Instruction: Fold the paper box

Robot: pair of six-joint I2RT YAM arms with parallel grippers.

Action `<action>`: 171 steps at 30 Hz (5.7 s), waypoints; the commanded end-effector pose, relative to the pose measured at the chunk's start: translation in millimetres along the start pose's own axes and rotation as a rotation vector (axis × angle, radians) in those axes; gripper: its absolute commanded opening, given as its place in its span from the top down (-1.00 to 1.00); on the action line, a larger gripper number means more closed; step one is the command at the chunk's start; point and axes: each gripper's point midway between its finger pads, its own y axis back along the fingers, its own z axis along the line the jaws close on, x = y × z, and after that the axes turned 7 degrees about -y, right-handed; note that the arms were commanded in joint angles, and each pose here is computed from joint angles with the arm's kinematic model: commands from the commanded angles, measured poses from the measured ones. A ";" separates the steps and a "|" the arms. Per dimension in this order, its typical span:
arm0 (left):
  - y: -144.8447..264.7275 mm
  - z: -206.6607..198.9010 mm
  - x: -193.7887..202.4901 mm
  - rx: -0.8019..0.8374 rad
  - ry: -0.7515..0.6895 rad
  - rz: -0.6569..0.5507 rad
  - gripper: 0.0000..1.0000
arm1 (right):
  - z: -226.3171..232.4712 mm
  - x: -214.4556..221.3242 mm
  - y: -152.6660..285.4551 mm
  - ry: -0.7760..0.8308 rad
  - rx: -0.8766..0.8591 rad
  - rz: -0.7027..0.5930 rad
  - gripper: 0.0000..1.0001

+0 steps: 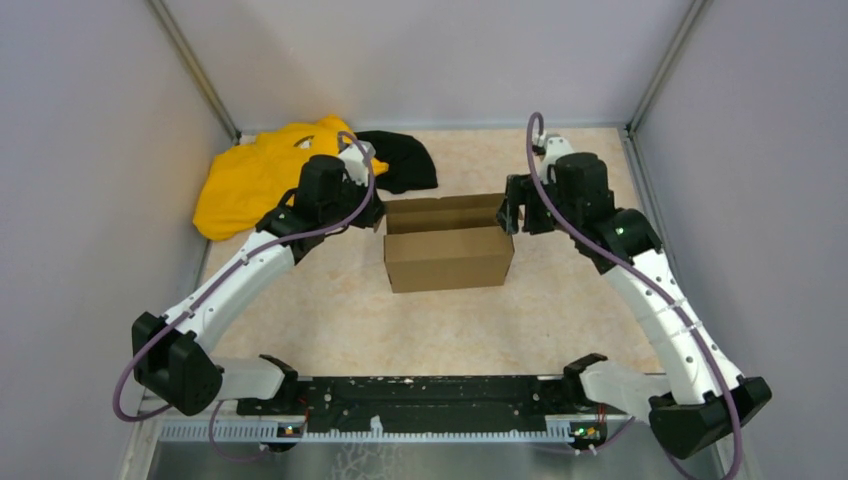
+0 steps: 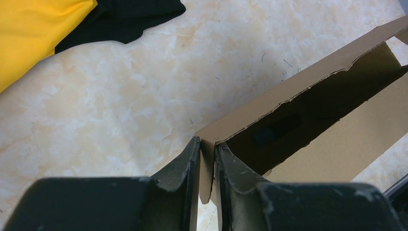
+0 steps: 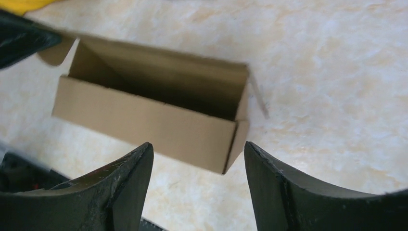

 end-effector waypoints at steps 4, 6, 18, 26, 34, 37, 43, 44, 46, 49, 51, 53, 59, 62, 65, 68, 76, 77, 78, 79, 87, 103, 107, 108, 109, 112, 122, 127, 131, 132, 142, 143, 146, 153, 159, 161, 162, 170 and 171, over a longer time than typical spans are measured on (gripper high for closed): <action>10.5 -13.4 -10.1 0.061 -0.013 -0.022 0.49 | 53.5 63.2 11.2 0.004 -0.149 0.110 -0.34; 11.0 -13.5 -9.8 0.062 -0.015 -0.022 0.46 | 63.7 79.8 9.5 0.020 -0.165 0.140 -0.33; 13.9 -23.2 -12.6 0.119 -0.030 -0.031 -0.01 | 82.9 136.3 -23.2 0.023 -0.174 0.202 -0.29; 17.3 -33.0 -19.4 0.174 -0.045 -0.056 -0.25 | 83.4 141.9 -32.6 0.025 -0.177 0.202 -0.29; 26.7 -36.2 -47.4 0.191 -0.035 -0.116 -0.36 | 75.7 145.3 -33.2 0.021 -0.155 0.188 -0.27; 29.7 -35.8 -58.1 0.204 -0.027 -0.136 -0.38 | 73.6 146.6 -34.3 0.022 -0.149 0.185 -0.26; 26.4 -24.5 -75.5 0.250 0.017 -0.168 -0.39 | 71.1 149.1 -36.9 0.025 -0.142 0.182 -0.25; 23.9 -20.2 -79.9 0.255 0.029 -0.174 -0.39 | 70.5 149.1 -37.0 0.026 -0.140 0.180 -0.25; 17.0 -14.6 -92.5 0.260 0.045 -0.173 -0.35 | 68.4 147.7 -36.9 0.028 -0.130 0.171 -0.23; -2.2 -10.9 -101.3 0.260 0.057 -0.144 -0.16 | 66.0 142.8 -35.7 0.028 -0.120 0.146 -0.12; -17.4 -6.6 -101.9 0.250 0.069 -0.118 0.05 | 65.1 141.1 -35.2 0.028 -0.113 0.137 0.00; -35.3 -2.2 -95.6 0.242 0.088 -0.066 0.38 | 64.3 138.7 -34.3 0.034 -0.103 0.121 0.13; -78.8 -7.6 -56.4 0.298 0.150 0.079 0.66 | 67.0 140.2 -36.0 0.060 -0.076 0.082 0.36; -90.1 -15.7 -44.0 0.321 0.150 0.107 0.68 | 69.5 142.5 -40.0 0.066 -0.068 0.070 0.37; -99.0 -25.1 -34.6 0.350 0.149 0.132 0.69 | 70.7 143.5 -45.7 0.064 -0.063 0.057 0.38; -101.3 -36.8 -28.0 0.381 0.145 0.152 0.70 | 72.2 140.9 -53.0 0.060 -0.059 0.034 0.38; -89.4 -73.2 -9.1 0.466 0.120 0.183 0.71 | 88.5 129.8 -74.0 0.068 -0.073 -0.006 0.39; -87.4 -77.1 -5.8 0.472 0.117 0.189 0.71 | 90.5 129.1 -76.9 0.068 -0.074 -0.008 0.39; -85.0 -80.7 -3.1 0.478 0.113 0.193 0.71 | 91.8 128.4 -79.2 0.068 -0.073 -0.010 0.39; -82.5 -83.8 0.9 0.481 0.111 0.200 0.71 | 92.4 128.2 -81.3 0.067 -0.070 -0.011 0.39; -65.1 -98.6 12.4 0.521 0.102 0.206 0.71 | 98.0 121.0 -92.2 0.055 -0.062 -0.043 0.41; -63.2 -111.2 19.8 0.608 0.116 0.213 0.71 | 122.0 85.6 -97.8 0.044 -0.105 -0.145 0.38; -62.9 -111.1 19.7 0.614 0.102 0.209 0.69 | 119.9 79.4 -99.7 0.038 -0.108 -0.145 0.36; -62.9 -111.0 18.7 0.615 0.099 0.206 0.68 | 118.3 77.4 -99.9 0.034 -0.109 -0.146 0.36; -63.1 -111.0 18.2 0.618 0.097 0.205 0.67 | 115.5 74.0 -100.4 0.028 -0.109 -0.149 0.36; -64.6 -108.9 18.5 0.622 0.096 0.211 0.64 | 110.3 63.8 -99.0 0.009 -0.122 -0.157 0.34; -67.2 -93.2 17.2 0.627 0.121 0.210 0.37 | 101.2 39.8 -98.1 0.006 -0.140 -0.154 0.31; -65.5 -87.8 13.7 0.632 0.126 0.199 0.35 | 105.9 34.3 -94.7 0.004 -0.170 -0.144 0.27; -64.6 -83.4 10.8 0.628 0.127 0.191 0.35 | 113.2 25.1 -86.9 0.002 -0.199 -0.156 0.26; -64.4 -82.5 10.5 0.629 0.129 0.190 0.35 | 114.4 22.5 -85.7 0.003 -0.202 -0.161 0.25; -57.7 -81.9 11.2 0.647 0.140 0.191 0.36 | 116.3 25.7 -89.6 0.012 -0.211 -0.134 0.05; -56.0 -82.8 10.7 0.652 0.140 0.187 0.36 | 115.1 28.9 -90.2 0.010 -0.211 -0.129 0.06; -51.8 -83.9 8.6 0.657 0.135 0.173 0.36 | 113.7 35.5 -88.9 0.000 -0.222 -0.124 0.02; -49.7 -82.9 12.2 0.649 0.135 0.173 0.35 | 116.0 37.3 -82.5 -0.027 -0.262 -0.148 -0.21; -46.8 -82.1 15.8 0.641 0.134 0.169 0.35 | 116.6 43.1 -78.7 -0.055 -0.293 -0.154 -0.25; -46.2 -81.5 16.0 0.639 0.135 0.168 0.34 | 115.5 44.7 -78.2 -0.067 -0.294 -0.158 -0.26; -45.7 -81.2 16.0 0.639 0.134 0.167 0.34 | 115.2 45.7 -78.0 -0.071 -0.296 -0.157 -0.27; -41.3 -82.9 14.3 0.645 0.134 0.159 0.21 | 112.4 48.3 -77.5 -0.095 -0.292 -0.160 -0.32; -40.5 -83.4 13.9 0.648 0.135 0.158 0.20 | 111.7 49.8 -78.4 -0.098 -0.289 -0.156 -0.32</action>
